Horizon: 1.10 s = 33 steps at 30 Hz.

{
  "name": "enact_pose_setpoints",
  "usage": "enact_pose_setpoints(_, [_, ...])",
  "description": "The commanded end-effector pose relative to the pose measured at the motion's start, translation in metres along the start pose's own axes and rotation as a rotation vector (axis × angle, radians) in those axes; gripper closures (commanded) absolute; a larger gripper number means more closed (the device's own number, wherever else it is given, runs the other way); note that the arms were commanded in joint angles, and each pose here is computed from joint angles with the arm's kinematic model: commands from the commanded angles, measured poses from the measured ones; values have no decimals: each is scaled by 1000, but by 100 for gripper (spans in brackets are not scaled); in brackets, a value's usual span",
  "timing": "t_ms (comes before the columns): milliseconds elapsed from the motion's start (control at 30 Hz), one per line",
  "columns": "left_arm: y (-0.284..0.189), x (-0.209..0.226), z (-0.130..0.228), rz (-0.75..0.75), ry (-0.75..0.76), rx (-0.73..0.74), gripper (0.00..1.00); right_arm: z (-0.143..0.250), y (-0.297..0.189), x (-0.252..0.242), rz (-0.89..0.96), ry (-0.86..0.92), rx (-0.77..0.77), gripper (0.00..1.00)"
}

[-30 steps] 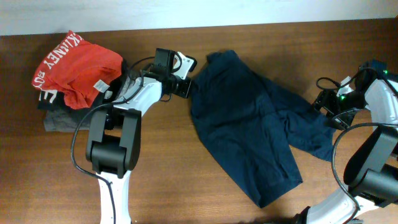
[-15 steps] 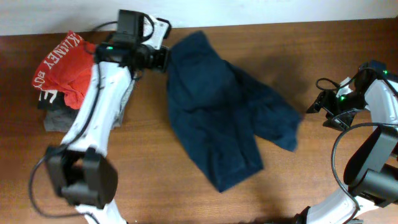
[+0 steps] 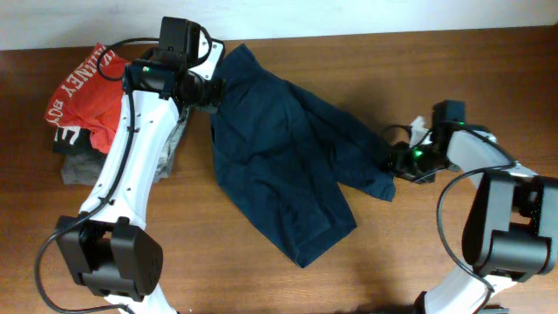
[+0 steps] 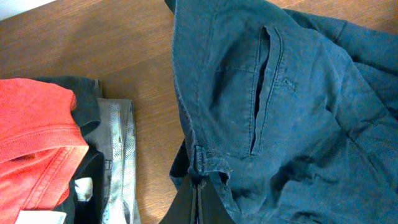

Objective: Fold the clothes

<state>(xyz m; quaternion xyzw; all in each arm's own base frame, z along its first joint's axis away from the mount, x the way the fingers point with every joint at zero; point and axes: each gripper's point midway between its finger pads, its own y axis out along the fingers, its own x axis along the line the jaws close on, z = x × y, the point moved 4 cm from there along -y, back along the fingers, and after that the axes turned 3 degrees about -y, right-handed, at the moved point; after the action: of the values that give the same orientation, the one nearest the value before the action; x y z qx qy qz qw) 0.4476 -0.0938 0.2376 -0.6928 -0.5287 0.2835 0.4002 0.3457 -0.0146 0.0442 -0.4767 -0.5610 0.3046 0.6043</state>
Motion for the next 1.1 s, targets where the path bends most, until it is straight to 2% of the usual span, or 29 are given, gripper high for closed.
enact_pose_setpoints(0, [0, 3, 0, -19, 14, -1, 100, 3, -2, 10, -18, -17, 10, 96])
enact_pose_setpoints(167, [-8, 3, -3, -21, 15, -21, 100, -30, -64, 17, -15, -61, -126, 96])
enact_pose_setpoints(300, [-30, 4, -10, -26, 15, -76, 100, -63, -166, 24, 57, -89, -372, 96])
enact_pose_setpoints(467, [-58, 6, -15, -54, 14, -130, 99, -78, -262, 33, 154, -119, -637, 96])
enact_pose_setpoints(533, [-64, 6, -15, -54, 14, -143, 95, -77, -277, 39, 151, -132, -672, 96])
enact_pose_setpoints(600, [-64, 6, -15, -54, 14, -144, 93, -73, -271, 44, 136, -137, -641, 96])
enact_pose_setpoints(633, [-64, 6, -15, -54, 14, -143, 93, -70, -262, 46, 127, -136, -606, 89])
enact_pose_setpoints(667, [-63, 6, -15, -54, 14, -142, 93, -67, -248, 49, 114, -134, -554, 74])
enact_pose_setpoints(700, [-63, 6, -15, -54, 14, -141, 93, -64, -234, 50, 108, -132, -505, 66])
enact_pose_setpoints(800, [-63, 6, -15, -54, 14, -142, 93, -54, -175, 51, 87, -104, -326, 50])
enact_pose_setpoints(967, [-63, 5, -16, -47, 15, -144, 92, -38, -85, 39, 79, 0, -100, 47])
enact_pose_setpoints(1067, [-58, -3, -17, 21, 20, -149, 80, -34, -46, 30, 83, 31, -22, 39])
